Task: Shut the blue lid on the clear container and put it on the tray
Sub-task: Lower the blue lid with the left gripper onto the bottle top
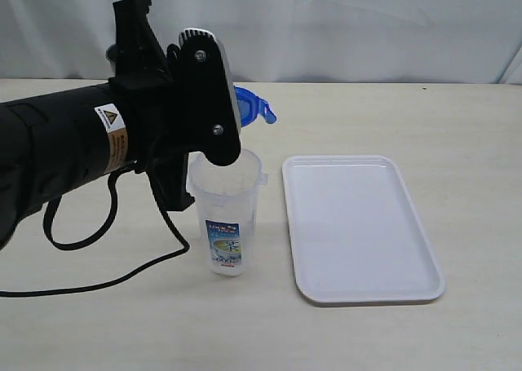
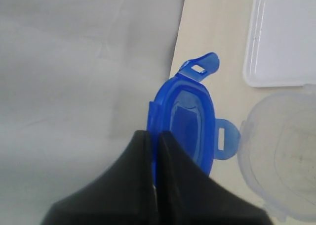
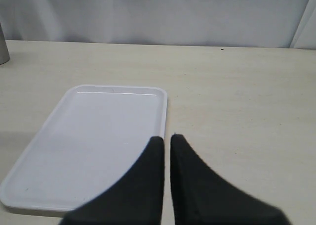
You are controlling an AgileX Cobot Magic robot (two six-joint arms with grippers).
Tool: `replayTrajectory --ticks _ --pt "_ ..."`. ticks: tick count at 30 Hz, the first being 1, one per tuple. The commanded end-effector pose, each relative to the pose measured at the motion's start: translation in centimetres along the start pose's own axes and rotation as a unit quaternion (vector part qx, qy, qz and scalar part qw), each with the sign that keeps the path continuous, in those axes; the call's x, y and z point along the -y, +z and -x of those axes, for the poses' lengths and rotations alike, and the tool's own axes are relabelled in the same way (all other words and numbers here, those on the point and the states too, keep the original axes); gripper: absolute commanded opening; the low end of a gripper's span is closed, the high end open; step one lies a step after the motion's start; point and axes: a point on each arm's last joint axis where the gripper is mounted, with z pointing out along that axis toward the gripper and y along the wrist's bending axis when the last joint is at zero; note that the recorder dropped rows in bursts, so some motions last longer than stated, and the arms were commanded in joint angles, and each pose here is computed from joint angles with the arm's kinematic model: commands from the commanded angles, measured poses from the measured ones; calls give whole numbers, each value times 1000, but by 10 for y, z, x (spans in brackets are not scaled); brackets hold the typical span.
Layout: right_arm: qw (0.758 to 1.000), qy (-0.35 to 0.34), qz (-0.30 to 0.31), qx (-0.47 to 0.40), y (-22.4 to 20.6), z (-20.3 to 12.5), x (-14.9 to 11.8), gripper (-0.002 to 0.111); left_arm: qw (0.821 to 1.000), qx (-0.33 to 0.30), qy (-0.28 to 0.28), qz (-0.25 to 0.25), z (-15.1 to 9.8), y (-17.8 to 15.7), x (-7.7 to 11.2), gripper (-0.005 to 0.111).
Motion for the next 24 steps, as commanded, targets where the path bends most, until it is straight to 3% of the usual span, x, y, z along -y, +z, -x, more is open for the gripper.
replayTrajectory --ticks 1,24 --pt "1000 -1 -4 2 0 -1 1 4 998 -37 -17 45 -7 -2 -8 0" --pt "1000 -1 -4 2 0 -1 1 4 999 -4 -40 7 -1 2 1 0"
